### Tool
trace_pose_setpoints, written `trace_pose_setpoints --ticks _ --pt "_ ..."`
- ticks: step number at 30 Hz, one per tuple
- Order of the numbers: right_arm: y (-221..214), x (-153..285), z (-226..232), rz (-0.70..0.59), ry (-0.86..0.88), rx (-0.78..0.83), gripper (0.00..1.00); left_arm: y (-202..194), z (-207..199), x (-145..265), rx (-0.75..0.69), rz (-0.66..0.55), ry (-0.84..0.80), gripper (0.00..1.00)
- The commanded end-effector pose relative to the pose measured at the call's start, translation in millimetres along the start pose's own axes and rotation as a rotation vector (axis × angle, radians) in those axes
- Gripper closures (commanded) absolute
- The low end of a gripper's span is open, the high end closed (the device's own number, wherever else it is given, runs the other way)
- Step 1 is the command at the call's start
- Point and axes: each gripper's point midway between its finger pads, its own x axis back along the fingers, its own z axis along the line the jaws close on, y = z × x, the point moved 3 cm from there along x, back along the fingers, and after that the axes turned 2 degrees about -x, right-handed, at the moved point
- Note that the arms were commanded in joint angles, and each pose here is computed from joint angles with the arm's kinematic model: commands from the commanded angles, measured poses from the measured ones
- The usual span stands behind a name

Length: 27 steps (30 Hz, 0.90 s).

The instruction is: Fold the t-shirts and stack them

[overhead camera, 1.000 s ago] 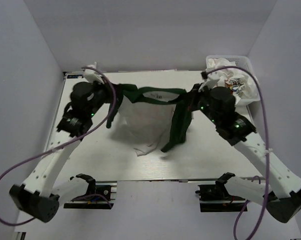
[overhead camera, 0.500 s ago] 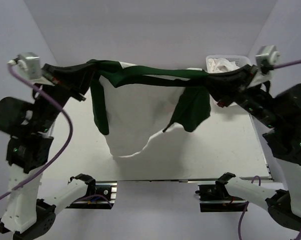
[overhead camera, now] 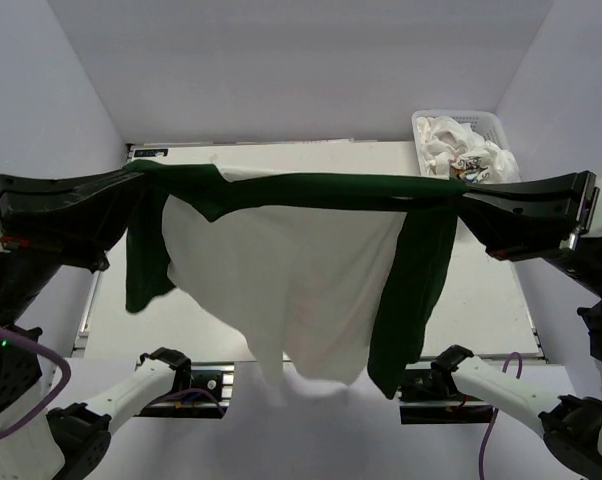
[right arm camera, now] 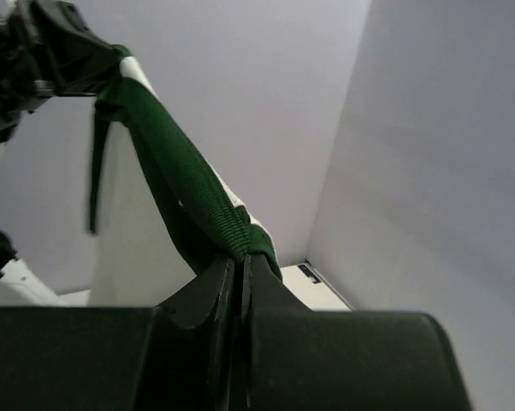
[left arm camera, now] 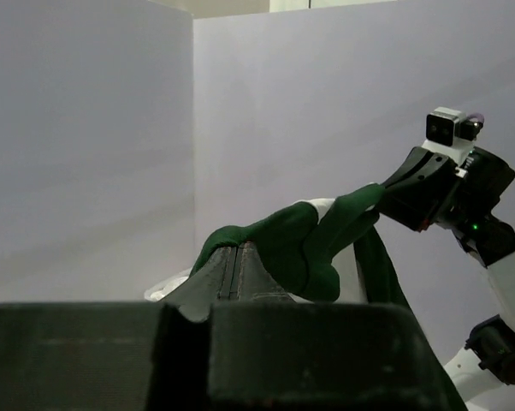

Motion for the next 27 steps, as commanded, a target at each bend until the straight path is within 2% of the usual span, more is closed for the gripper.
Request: trace_pose_setpoints --ticks 1,3,4,5,6,7,8,9,11,13,14,16,17,18,19,20,21,22,23,25,26,27 --pt "6.6 -5.1 -42.0 -0.077 -0.242 0.046 1.00 8.1 28.6 -21.7 -0.015 -0.062 0.117 1.00" --pt "-10.8 -12.2 -66.9 -0.055 -0.356 0.029 1.00 -6.5 51.9 -35.3 0.006 -0.036 0.195 1.00" --pt "-36.4 -29.4 -84.9 -0.001 -0.388 0.009 1.00 -11.5 66.6 -40.9 0.013 -0.037 0.258 1.00" --pt "-47.9 -29.1 -107.2 0.021 -0.512 0.007 1.00 -32.2 87.2 -54.9 0.032 0.008 0.308 1.00" --pt "-58.9 -33.5 -118.0 0.046 -0.554 0.001 1.00 -53.7 104.6 -61.8 0.031 0.058 0.353 1.00" --pt "-98.2 -49.8 -140.9 0.143 -0.606 -0.017 1.00 -69.7 124.5 -66.3 0.038 0.080 0.431 1.00" --pt "-118.3 -43.4 -162.3 0.182 -0.740 -0.011 1.00 -89.4 139.4 -70.3 0.049 0.117 0.476 1.00" --pt "-149.4 -50.3 -178.9 0.248 -0.787 -0.013 1.00 -133.2 165.7 -78.2 0.057 0.196 0.531 1.00" --pt "-206.9 -45.4 -209.0 0.336 -0.923 -0.013 1.00 -180.4 203.8 -74.7 0.047 0.269 0.680 1.00" --pt "-262.8 -44.8 -226.0 0.438 -0.959 -0.056 1.00 -269.2 255.0 -63.1 0.034 0.447 0.864 1.00" --pt "-308.3 -36.4 -242.7 0.529 -1.005 -0.091 1.00 -303.8 269.2 -55.3 0.034 0.529 0.916 1.00" --pt "-353.6 -27.7 -245.4 0.614 -0.990 -0.158 1.00 -367.1 300.9 -31.8 0.038 0.669 1.045 1.00" --pt "-391.8 -20.7 -259.4 0.666 -1.015 -0.189 1.00 -429.7 318.1 -19.4 0.050 0.803 1.073 0.98" --pt "-414.0 -12.3 -263.7 0.715 -0.983 -0.224 0.97 -450.8 334.7 -8.1 0.062 0.861 1.117 0.86" --pt "-426.6 -10.2 -267.8 0.742 -0.979 -0.244 0.86 -472.8 342.8 -3.5 0.092 0.932 1.111 0.40" --pt "-469.5 8.9 -274.3 0.870 -0.986 -0.270 0.72 -503.5 362.9 -12.7 0.125 0.978 1.112 0.03" --pt "-460.5 -5.3 -283.7 0.848 -0.960 -0.271 0.52 -517.6 367.3 -13.4 0.141 1.026 1.111 0.00" --pt "-471.8 -2.2 -286.5 0.887 -0.974 -0.277 0.10 -527.1 369.5 -1.8 0.161 1.110 1.130 0.00" --pt "-469.1 -3.1 -286.8 0.913 -0.978 -0.284 0.10 -517.7 376.5 -18.8 0.155 1.075 1.123 0.00" --pt "-471.0 0.3 -278.9 0.942 -0.949 -0.279 0.10 -526.9 378.8 -16.1 0.158 1.091 1.126 0.00" --pt "-468.8 0.5 -276.9 0.934 -0.939 -0.275 0.10 -538.2 372.9 -3.7 0.174 1.126 1.120 0.00" --pt "-448.5 -5.5 -277.2 0.869 -0.937 -0.251 0.10 -540.4 365.9 -1.5 0.198 1.125 1.090 0.00"
